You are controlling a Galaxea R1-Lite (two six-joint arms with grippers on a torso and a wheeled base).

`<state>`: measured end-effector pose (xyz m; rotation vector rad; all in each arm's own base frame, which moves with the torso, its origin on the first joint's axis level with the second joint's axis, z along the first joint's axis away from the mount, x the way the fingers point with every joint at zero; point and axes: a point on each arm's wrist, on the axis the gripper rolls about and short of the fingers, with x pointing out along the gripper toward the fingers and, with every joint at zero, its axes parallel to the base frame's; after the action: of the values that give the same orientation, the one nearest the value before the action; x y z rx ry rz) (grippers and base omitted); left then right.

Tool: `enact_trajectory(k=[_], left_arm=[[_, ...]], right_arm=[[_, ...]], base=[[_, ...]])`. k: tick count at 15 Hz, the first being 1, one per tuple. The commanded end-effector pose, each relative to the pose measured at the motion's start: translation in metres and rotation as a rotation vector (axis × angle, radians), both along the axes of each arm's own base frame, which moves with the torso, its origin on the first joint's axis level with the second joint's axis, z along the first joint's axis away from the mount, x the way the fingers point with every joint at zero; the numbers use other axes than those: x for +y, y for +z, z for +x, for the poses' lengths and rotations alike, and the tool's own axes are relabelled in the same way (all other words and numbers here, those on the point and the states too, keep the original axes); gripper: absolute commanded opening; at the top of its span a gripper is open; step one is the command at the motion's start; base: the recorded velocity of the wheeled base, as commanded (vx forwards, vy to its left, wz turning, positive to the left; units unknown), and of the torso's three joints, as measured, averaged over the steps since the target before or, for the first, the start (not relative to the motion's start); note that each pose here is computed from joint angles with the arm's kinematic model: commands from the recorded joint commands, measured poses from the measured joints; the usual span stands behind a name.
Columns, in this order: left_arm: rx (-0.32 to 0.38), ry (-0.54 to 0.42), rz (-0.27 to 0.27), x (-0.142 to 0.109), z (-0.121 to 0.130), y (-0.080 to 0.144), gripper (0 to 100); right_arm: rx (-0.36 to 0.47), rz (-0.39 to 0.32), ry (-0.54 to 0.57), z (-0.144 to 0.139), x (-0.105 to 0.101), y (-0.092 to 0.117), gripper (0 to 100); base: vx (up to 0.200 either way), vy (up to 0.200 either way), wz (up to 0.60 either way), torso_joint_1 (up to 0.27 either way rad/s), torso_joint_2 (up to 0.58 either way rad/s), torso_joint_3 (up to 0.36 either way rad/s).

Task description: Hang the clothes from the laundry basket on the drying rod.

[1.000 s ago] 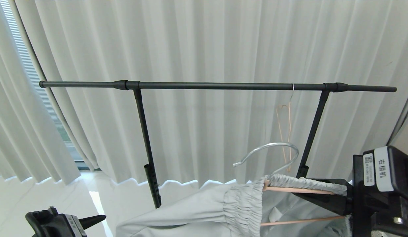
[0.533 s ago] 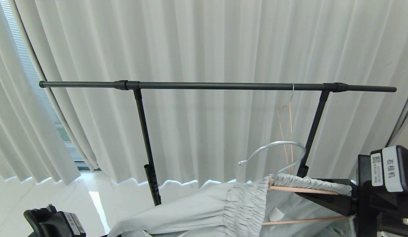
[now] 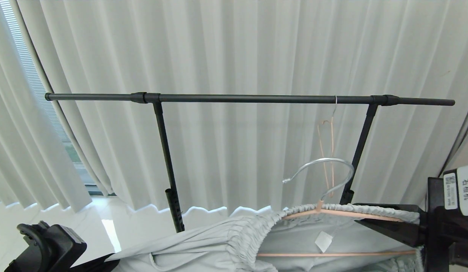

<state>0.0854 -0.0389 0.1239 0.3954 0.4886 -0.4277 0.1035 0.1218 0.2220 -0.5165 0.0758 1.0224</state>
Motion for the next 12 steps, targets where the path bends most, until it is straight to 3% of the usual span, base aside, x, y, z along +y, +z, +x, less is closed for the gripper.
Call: enact_trajectory(k=[1, 2, 6, 9, 12], left_arm=[[-0.005, -0.004, -0.001, -0.001, 0.000, 0.001, 0], [-0.005, -0.005, -0.002, -0.001, 0.000, 0.001, 100], [-0.015, -0.006, -0.010, 0.000, -0.001, 0.003, 100], [-0.060, -0.008, -0.032, 0.001, -0.005, 0.008, 100], [-0.136, -0.002, -0.065, 0.000, -0.002, 0.027, 100]], right_arm=[[-0.001, 0.006, -0.002, 0.000, -0.001, 0.001, 0], [0.016, 0.018, -0.010, 0.000, -0.001, 0.001, 0], [0.060, 0.049, -0.068, 0.001, -0.001, 0.002, 0], [0.146, 0.070, -0.206, 0.003, -0.002, -0.001, 0], [0.336, 0.098, -0.406, 0.009, 0.001, -0.001, 0]], base=[[0.000, 0.000, 0.00, 0.000, 0.00, 0.000], [0.000, 0.000, 0.00, 0.000, 0.00, 0.000], [0.000, 0.000, 0.00, 0.000, 0.00, 0.000], [0.000, 0.000, 0.00, 0.000, 0.00, 0.000], [0.000, 0.000, 0.00, 0.000, 0.00, 0.000]])
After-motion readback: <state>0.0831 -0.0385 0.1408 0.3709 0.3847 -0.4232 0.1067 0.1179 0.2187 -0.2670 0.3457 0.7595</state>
